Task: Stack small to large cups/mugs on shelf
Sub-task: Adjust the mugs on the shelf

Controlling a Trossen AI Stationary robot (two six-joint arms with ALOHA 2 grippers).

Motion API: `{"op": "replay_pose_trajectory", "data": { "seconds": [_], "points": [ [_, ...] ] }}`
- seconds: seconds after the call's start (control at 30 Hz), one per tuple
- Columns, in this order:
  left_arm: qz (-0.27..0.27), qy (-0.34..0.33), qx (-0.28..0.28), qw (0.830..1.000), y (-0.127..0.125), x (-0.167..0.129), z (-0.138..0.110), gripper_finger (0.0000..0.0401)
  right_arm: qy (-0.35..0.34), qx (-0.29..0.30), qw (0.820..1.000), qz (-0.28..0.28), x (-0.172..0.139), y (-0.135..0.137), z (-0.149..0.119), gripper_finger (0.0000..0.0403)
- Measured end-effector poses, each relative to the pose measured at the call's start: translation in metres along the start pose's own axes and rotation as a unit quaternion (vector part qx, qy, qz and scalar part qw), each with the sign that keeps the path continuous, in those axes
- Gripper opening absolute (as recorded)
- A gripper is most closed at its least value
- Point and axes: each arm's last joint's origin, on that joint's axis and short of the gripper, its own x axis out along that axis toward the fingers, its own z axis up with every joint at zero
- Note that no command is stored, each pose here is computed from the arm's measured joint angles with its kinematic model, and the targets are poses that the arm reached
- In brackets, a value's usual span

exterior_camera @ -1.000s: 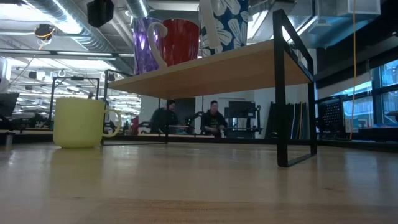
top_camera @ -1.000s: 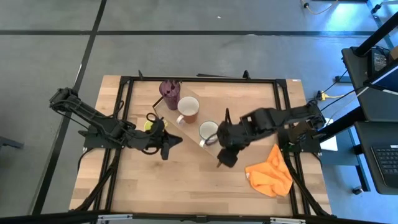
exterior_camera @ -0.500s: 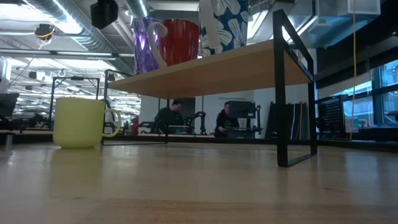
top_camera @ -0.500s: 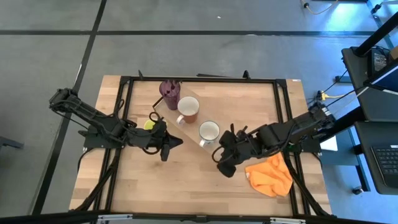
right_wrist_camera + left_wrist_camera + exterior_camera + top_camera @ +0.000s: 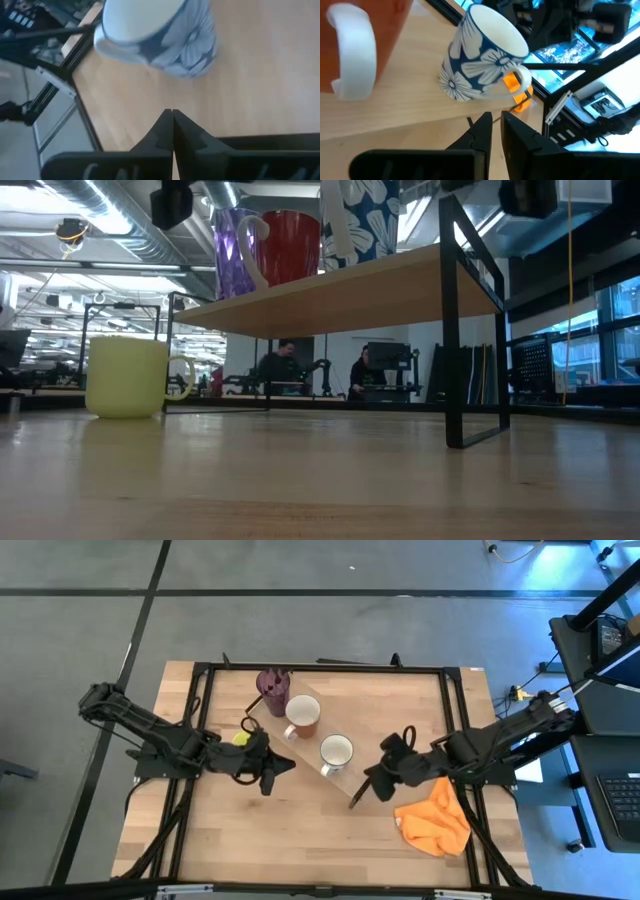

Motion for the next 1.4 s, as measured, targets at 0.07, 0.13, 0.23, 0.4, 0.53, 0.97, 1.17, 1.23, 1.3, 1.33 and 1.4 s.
{"op": "replay_pose_trajectory", "data": {
  "seconds": [0.07,0.13,0.23,0.4,0.53,0.97,1.17,1.23,1.3,1.33,1.4],
  "points": [
    [0.000,0.001,-0.003,1.000,0.002,0.001,0.002,0.0033,0.000,-0.004,1.000,0.011,0.007,-0.003,-0.002,0.0002],
    [0.001,0.002,-0.005,1.000,0.004,0.003,0.004,0.0033,-0.006,-0.002,1.000,0.020,0.013,-0.006,-0.001,0.0002],
    [0.006,-0.003,-0.009,1.000,0.006,0.004,0.007,0.0033,-0.008,-0.008,1.000,0.013,0.017,-0.011,0.003,0.0002],
    [0.009,-0.004,-0.016,1.000,0.010,0.007,0.011,0.0033,0.008,-0.032,0.999,0.026,0.026,-0.014,0.014,0.0002],
    [0.013,-0.009,-0.020,1.000,0.013,0.009,0.015,0.0033,0.006,-0.037,0.999,0.039,0.031,-0.017,0.025,0.0002],
    [0.022,-0.009,-0.028,0.999,0.016,0.010,0.016,0.0033,0.050,-0.045,0.994,0.083,0.049,-0.021,0.037,0.0003],
    [0.028,-0.010,-0.029,0.999,0.018,0.011,0.018,0.0033,0.051,-0.045,0.993,0.094,0.060,-0.020,0.039,0.0004],
    [0.028,-0.010,-0.029,0.999,0.018,0.011,0.018,0.0033,0.051,-0.047,0.993,0.092,0.061,-0.021,0.039,0.0004],
    [0.029,-0.009,-0.028,0.999,0.019,0.011,0.018,0.0033,0.047,-0.046,0.994,0.092,0.062,-0.022,0.041,0.0004],
    [0.030,-0.008,-0.028,0.999,0.019,0.011,0.018,0.0033,0.045,-0.046,0.994,0.092,0.062,-0.022,0.042,0.0004],
    [0.031,-0.007,-0.027,0.999,0.019,0.011,0.018,0.0033,0.040,-0.045,0.994,0.091,0.063,-0.024,0.045,0.0004]
  ]
}}
